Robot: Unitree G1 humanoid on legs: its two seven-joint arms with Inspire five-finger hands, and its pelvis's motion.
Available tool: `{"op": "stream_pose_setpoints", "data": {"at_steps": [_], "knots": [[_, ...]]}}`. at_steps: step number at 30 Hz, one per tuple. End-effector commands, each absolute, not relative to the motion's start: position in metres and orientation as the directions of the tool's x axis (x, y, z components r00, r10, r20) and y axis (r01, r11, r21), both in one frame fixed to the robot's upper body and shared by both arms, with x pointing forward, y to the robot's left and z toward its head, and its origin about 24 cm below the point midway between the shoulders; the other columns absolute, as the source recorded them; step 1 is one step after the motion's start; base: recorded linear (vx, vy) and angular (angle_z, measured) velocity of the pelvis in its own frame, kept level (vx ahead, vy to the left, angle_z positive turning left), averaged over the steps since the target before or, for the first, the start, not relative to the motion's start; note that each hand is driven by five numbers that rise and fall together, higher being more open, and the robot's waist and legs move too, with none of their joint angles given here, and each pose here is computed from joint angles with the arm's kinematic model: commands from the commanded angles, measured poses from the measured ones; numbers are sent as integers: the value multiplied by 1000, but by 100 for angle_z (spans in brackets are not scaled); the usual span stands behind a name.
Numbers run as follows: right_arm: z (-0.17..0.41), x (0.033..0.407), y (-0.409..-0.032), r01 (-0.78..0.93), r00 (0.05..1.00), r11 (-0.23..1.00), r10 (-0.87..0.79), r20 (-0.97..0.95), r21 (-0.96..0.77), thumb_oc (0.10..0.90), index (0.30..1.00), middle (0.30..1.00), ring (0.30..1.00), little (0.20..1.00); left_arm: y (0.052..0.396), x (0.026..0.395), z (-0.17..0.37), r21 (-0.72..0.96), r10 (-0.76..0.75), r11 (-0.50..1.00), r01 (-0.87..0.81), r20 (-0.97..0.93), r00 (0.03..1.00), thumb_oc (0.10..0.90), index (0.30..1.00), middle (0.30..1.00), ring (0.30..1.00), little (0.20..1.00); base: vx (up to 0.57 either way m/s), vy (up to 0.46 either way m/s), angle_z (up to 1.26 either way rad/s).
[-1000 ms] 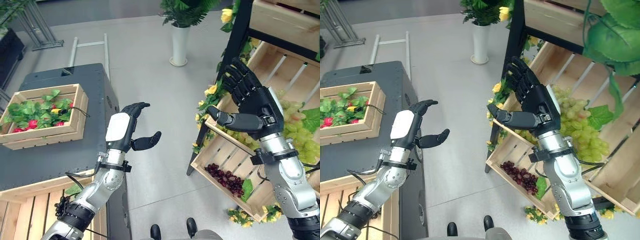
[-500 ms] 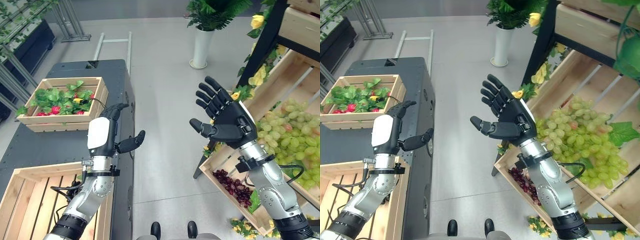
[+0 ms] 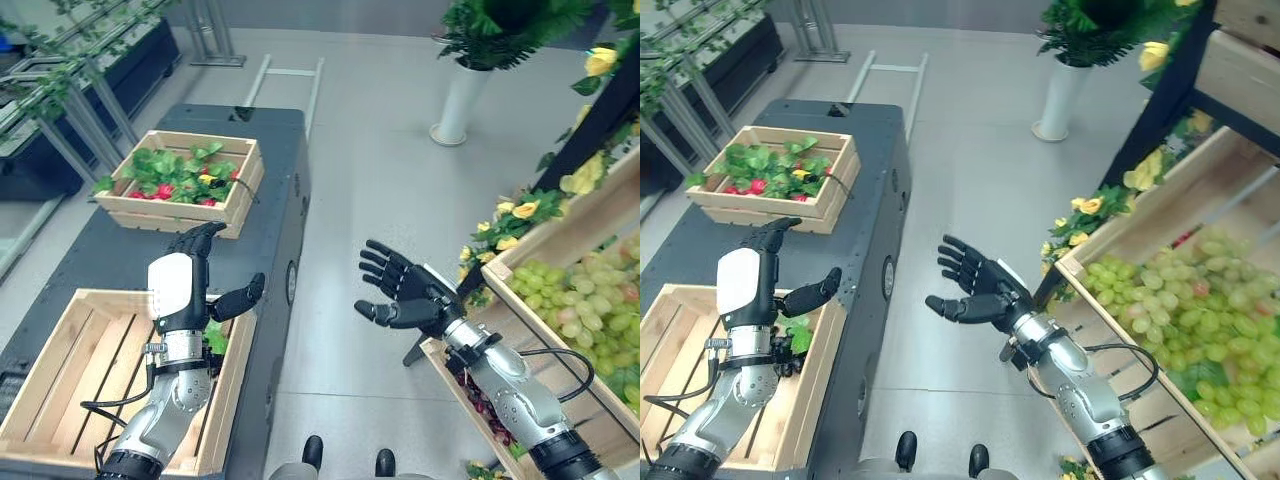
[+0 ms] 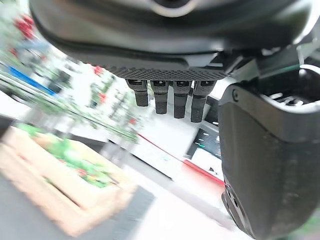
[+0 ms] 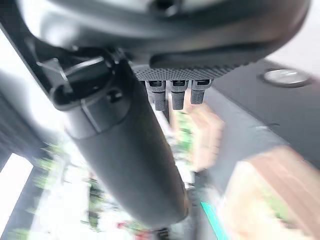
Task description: Pick up the fruits from the basket on one side to the basket on the other side
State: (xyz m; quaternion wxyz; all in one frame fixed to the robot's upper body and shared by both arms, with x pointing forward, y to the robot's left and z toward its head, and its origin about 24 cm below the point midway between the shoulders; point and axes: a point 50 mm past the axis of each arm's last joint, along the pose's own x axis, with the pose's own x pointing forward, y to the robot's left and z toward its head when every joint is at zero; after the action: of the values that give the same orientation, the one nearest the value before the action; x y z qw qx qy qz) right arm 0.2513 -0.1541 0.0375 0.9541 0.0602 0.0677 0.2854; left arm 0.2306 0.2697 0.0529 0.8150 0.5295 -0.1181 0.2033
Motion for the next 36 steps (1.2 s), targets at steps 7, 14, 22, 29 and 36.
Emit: {"op": "stream_pose_setpoints", "data": {"at_steps": [7,14,22,29,36], "knots": [[10,240,-145,-602,771,796,600,-210,64,800,900,900,900,900,335,229,104,757,281,59,-651,613,738,800,900,900,900,900,-81,17,28],[-9,230,-137,-600,762,798,593,-260,59,800,900,900,900,900,373,219,110,753,375,-70,-655,628,682,800,900,900,900,900,-61,-15,15],[-25,224,-139,-594,753,804,568,-333,27,800,900,900,900,900,389,226,113,794,393,-169,-583,597,699,800,900,900,900,900,2,21,8],[-28,223,-139,-567,774,822,556,-302,59,800,900,900,900,900,395,241,130,747,370,-285,-600,663,650,800,900,900,900,900,-7,20,1],[-36,224,-144,-511,783,843,537,-313,168,800,900,900,900,900,394,251,144,654,332,-369,-661,757,563,800,900,900,900,900,-18,44,-1]]}}
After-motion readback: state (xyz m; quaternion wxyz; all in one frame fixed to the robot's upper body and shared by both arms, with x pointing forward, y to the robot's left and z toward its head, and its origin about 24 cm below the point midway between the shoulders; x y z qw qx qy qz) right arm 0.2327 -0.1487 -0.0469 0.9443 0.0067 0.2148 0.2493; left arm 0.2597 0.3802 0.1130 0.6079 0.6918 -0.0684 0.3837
